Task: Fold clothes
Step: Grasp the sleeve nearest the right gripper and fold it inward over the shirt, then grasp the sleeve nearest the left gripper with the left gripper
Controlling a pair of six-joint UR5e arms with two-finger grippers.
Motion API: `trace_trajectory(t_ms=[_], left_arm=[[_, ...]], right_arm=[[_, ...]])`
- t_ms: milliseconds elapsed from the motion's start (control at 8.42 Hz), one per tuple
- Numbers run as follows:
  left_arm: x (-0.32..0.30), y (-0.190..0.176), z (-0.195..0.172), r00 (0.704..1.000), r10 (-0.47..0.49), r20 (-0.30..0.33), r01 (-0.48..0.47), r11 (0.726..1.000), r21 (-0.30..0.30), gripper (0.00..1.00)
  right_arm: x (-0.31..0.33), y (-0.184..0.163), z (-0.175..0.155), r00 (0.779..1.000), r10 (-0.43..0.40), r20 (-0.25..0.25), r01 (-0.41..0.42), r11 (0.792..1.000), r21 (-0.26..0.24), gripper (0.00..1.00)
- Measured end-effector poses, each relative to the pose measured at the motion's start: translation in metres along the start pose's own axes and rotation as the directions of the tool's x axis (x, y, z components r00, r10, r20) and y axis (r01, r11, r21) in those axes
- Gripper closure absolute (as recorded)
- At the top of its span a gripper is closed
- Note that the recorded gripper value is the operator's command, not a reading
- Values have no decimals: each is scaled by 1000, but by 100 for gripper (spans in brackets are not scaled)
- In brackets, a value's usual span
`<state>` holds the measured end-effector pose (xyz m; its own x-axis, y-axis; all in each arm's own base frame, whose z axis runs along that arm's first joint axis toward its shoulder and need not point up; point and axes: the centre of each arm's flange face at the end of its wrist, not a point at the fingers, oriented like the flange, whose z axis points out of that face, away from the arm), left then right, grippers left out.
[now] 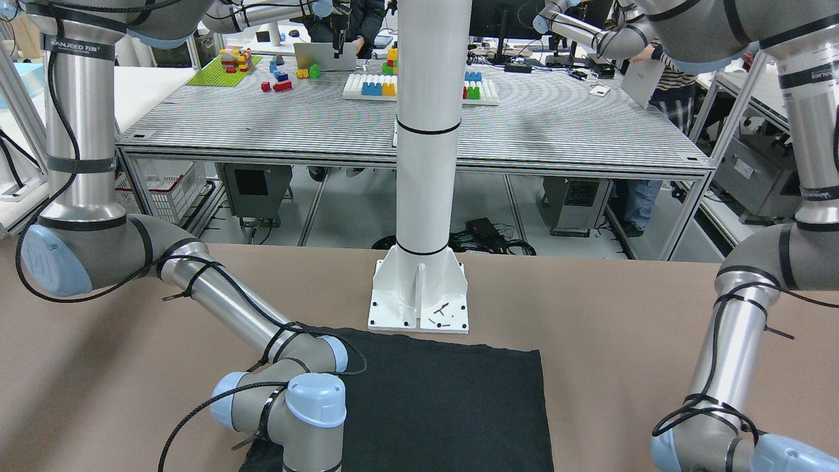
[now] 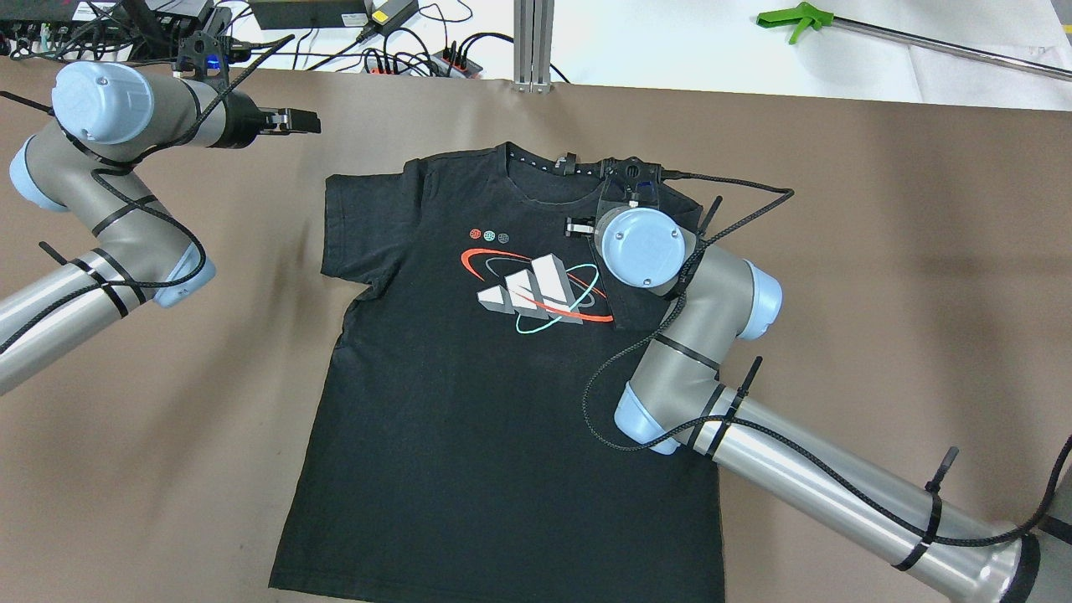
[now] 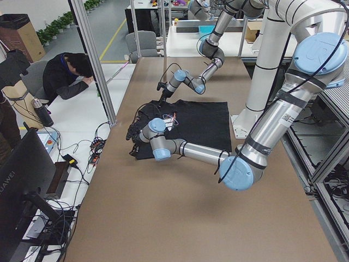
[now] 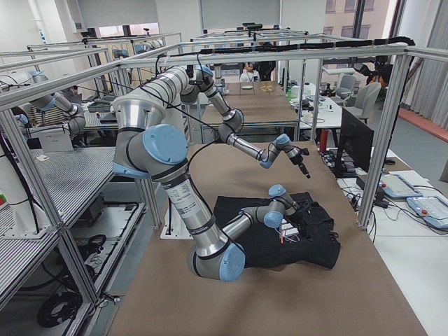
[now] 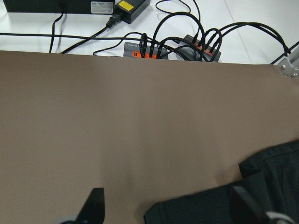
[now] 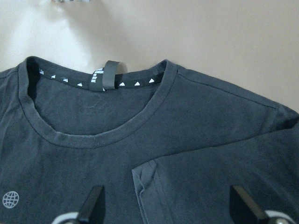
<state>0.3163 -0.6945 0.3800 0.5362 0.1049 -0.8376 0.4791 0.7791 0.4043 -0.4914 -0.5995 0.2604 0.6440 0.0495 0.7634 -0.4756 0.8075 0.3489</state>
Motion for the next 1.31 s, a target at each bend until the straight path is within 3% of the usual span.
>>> trace_trajectory(t_ms=[119,475,832,1307], left_arm=[[5,10,3,1000,13,-13,-14,1000,-10,5],[28,64,26,995,86,-41,-87,996,-25,5],[12,82,42,980,200,8,-200,979,-31,5],[-1,89,55,974,220,57,-219,975,-29,6]], right_arm=[[18,-9,-11,1000,10,23,-10,1000,-26,6],[70,-5,-42,999,-11,50,13,999,-40,6],[81,3,-47,998,-23,54,25,999,-46,6],[78,9,-47,998,-27,59,30,998,-52,6]])
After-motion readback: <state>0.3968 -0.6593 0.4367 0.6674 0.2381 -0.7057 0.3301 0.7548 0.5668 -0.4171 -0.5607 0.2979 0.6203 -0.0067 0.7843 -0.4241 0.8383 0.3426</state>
